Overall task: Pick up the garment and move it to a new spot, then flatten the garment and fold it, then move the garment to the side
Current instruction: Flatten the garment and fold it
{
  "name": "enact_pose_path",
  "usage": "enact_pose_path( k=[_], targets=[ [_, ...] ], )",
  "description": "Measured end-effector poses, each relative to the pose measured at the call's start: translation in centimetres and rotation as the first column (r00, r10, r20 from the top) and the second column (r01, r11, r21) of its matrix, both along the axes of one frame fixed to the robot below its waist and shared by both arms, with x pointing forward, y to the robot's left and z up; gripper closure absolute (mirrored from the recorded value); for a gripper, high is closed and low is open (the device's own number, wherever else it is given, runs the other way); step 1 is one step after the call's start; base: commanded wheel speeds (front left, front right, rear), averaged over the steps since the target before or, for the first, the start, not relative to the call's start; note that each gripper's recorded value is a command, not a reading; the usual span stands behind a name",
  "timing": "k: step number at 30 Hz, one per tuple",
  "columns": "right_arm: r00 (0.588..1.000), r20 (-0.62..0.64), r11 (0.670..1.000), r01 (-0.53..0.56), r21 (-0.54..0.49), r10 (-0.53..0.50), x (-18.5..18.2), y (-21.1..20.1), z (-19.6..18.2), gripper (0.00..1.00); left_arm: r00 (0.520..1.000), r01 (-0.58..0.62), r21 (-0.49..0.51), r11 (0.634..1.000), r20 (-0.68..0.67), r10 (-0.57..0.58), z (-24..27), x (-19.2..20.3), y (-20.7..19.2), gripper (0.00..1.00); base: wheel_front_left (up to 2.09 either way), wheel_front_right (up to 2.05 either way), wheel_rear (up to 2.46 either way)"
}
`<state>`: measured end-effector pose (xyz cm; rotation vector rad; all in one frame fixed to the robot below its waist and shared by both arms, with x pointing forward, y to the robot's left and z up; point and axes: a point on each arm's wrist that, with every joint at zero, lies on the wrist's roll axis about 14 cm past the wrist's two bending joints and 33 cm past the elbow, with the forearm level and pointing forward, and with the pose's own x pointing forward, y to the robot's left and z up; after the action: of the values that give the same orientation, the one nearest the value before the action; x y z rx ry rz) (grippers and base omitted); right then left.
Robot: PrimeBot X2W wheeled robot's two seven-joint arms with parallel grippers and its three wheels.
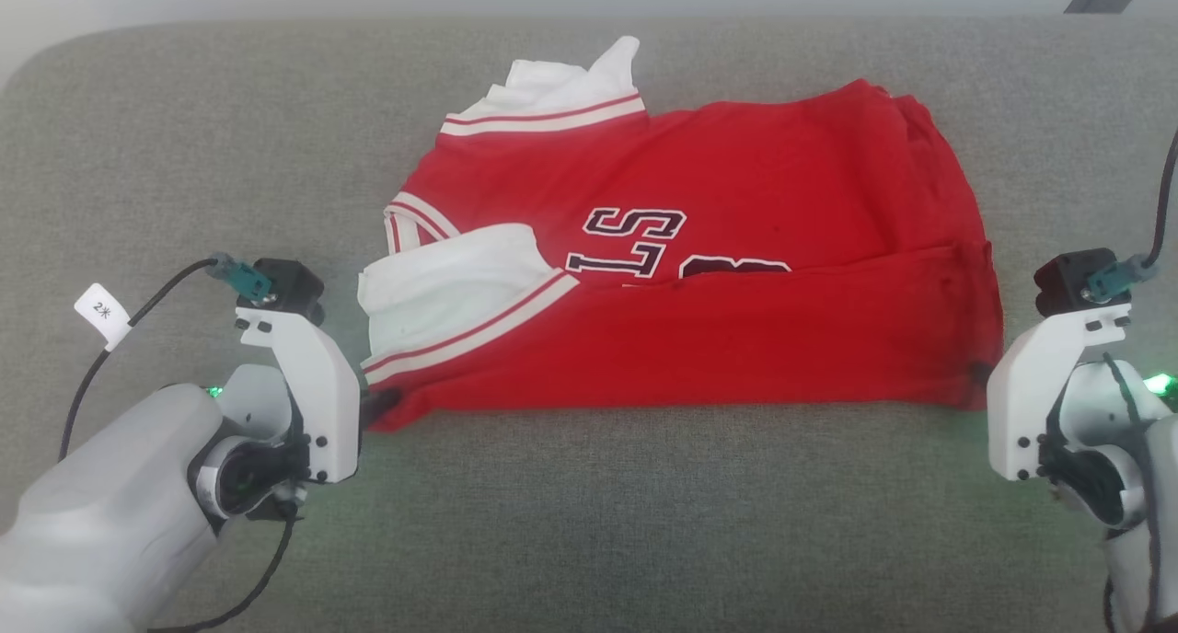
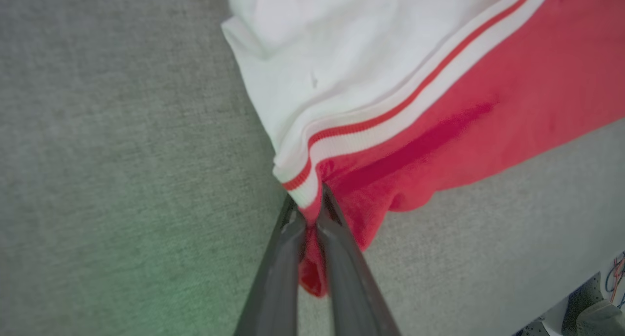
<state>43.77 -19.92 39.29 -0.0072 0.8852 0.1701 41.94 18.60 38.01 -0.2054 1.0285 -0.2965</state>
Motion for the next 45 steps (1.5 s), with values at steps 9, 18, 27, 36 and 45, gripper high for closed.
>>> enact_pose_path(
  k=[9,18,27,36,45],
  targets=[
    [0.996,-0.027,0.996,-0.084,-0.039,0.083,-1.4,-0.4,2.0,1.0,1.0,0.005,0.056,0.998,-0.012,-0.004,1.5,-1.7,1.5,1.0,0.0,0.0,0.0],
    [0.992,-0.08,0.993,-0.102,-0.063,0.097,-4.0,-1.9,2.8,1.0,1.0,0.011,0.075,0.997,-0.025,-0.009,2.4,-4.3,1.3,1.0,0.0,0.0,0.0],
    [0.982,-0.18,0.998,-0.063,-0.029,0.057,-8.0,-2.6,1.0,1.0,0.992,0.01,0.055,0.998,-0.124,-0.004,0.8,-8.5,0.2,1.0,0.0,0.0,0.0],
    [0.986,-0.161,0.999,-0.051,0.012,0.052,-8.7,-1.6,0.5,0.0,0.994,0.005,0.071,0.997,-0.114,0.003,0.7,-8.8,0.4,0.0,0.0,0.0,0.0],
    [0.999,0.026,0.999,-0.03,0.016,0.029,-6.8,-2.1,4.0,0.0,0.998,0.027,0.129,0.991,0.053,-0.034,5.7,-4.2,1.2,0.0,0.0,0.0,0.0]
  ],
)
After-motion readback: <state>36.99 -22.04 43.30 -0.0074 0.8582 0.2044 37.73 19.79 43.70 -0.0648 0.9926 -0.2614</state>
